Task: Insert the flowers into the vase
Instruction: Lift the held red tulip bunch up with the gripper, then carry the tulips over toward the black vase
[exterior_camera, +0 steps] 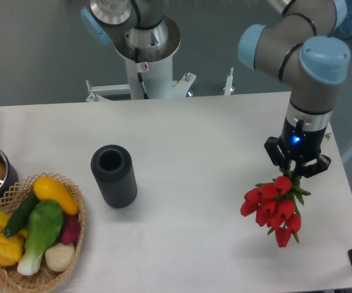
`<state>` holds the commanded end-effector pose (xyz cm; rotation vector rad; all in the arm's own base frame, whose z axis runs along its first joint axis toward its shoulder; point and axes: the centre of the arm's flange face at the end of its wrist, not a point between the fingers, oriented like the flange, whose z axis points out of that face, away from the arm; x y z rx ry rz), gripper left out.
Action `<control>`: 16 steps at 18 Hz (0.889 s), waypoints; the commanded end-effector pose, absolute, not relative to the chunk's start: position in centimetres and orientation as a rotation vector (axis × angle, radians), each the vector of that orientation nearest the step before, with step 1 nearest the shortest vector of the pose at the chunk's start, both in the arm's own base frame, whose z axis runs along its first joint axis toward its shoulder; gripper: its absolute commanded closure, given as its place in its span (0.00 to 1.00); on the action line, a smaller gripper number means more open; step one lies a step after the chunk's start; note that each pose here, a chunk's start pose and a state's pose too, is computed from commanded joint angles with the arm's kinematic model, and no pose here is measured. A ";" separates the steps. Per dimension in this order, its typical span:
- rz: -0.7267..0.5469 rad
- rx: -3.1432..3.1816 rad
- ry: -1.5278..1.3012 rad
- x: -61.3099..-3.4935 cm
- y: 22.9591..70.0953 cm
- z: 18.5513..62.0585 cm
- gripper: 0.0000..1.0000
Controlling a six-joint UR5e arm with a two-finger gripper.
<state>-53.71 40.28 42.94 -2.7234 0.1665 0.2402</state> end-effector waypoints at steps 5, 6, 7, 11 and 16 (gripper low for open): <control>0.151 -2.536 0.150 -53.0 41.0 44.8 1.00; 0.125 -2.475 0.141 -52.7 40.9 45.6 1.00; 0.106 -2.435 0.112 -52.6 40.2 46.2 1.00; 0.048 -2.295 0.132 -50.5 40.1 47.5 1.00; -0.021 -2.202 0.134 -48.8 40.2 47.8 1.00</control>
